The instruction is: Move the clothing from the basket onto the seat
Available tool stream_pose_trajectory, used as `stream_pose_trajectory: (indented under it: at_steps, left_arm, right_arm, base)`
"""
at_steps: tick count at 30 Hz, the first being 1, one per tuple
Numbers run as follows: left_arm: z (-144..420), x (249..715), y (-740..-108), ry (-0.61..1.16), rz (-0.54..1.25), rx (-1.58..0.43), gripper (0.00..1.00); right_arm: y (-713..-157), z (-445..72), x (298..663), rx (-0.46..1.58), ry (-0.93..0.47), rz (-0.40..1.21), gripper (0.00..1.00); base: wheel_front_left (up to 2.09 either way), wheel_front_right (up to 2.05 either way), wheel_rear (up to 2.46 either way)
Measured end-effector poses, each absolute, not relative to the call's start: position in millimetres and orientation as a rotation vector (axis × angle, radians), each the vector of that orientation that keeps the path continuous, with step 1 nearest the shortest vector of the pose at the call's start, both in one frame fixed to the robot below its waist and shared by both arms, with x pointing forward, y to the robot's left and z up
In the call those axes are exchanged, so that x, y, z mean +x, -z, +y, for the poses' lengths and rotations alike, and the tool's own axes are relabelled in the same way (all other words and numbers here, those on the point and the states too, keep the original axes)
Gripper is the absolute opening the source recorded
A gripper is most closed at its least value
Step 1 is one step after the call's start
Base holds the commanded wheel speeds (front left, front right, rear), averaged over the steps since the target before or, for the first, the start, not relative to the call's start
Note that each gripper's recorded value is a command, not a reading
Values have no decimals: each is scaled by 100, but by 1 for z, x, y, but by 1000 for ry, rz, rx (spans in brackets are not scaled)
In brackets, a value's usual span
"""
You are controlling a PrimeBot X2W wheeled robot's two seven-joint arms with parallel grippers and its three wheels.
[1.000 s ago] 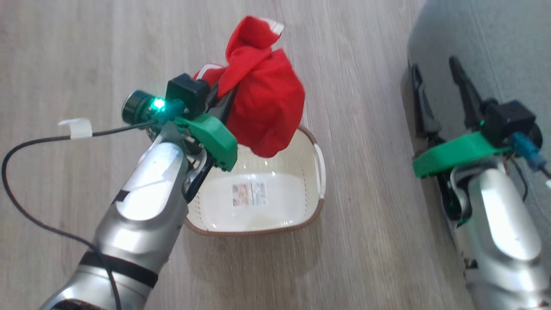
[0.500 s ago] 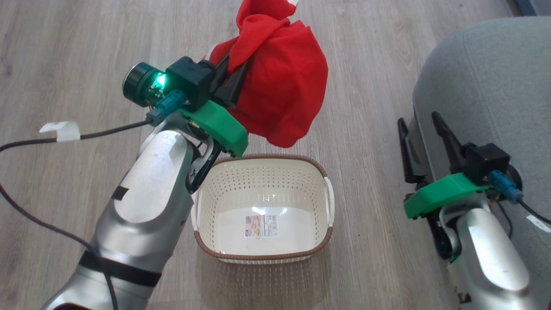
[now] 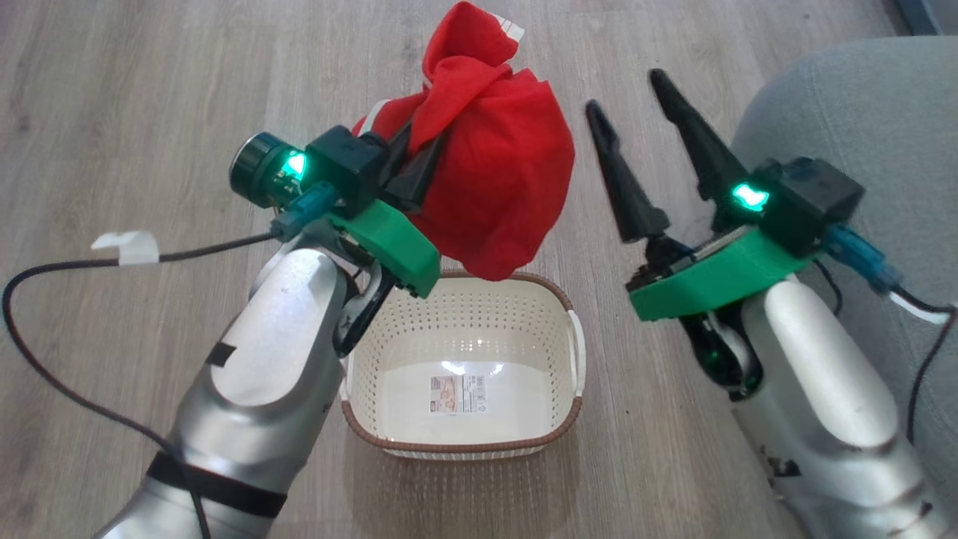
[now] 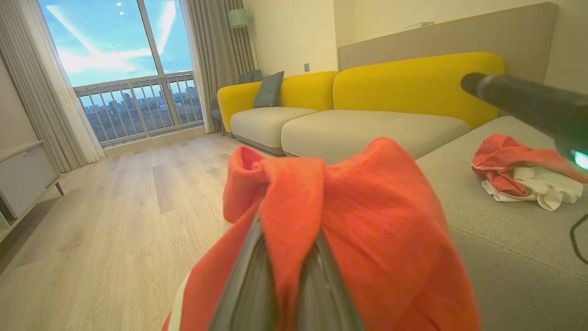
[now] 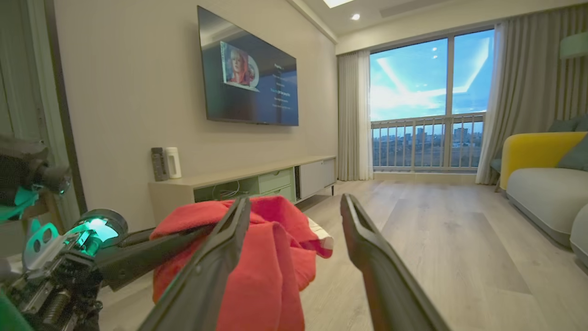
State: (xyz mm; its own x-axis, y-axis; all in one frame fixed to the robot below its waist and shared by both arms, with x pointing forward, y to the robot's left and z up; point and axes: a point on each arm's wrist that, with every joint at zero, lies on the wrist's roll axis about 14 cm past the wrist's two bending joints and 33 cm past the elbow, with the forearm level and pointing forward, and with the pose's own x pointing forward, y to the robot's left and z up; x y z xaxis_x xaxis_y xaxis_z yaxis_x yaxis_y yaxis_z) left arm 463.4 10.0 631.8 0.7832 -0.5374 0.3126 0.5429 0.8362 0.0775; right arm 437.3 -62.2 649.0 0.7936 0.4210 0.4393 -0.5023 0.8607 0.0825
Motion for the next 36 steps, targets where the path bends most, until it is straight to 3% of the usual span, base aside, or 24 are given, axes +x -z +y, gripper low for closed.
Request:
stream_pose_trajectory:
  at_steps: [10,19,20,22,32,33,34,35,36]
  left_arm:
    - [8,455,-630,605,-330,-6,0]
    - [6,449,-625,626,-319,-20,0]
    - [6,448,-624,628,-316,-22,0]
    - [7,448,-622,629,-311,-32,0]
    - [6,449,-615,634,-293,-46,0]
    - [6,450,-615,634,-293,-47,9]
    - [6,451,-616,633,-296,-50,46]
    - [6,452,-616,632,-297,-54,100]
    - [5,452,-617,631,-302,-55,100]
  right_arm:
    - [-588,-7,450,169,-669,-180,100]
    - [-567,30,461,144,-759,-74,100]
    - [-564,34,461,141,-767,-60,81]
    - [-560,42,461,154,-781,-41,0]
    - [-577,38,473,217,-757,-87,0]
    - [-582,33,476,221,-745,-108,0]
    - [-589,26,479,229,-728,-131,0]
    - [-595,19,481,238,-708,-153,0]
    - [-599,10,482,243,-686,-171,0]
  base:
    - [0,0,0]
    - [0,0,0]
    - [0,0,0]
    - [0,0,0]
    - [0,0,0]
    - [0,0,0]
    - [0,0,0]
    - [0,0,0]
    - [0,0,0]
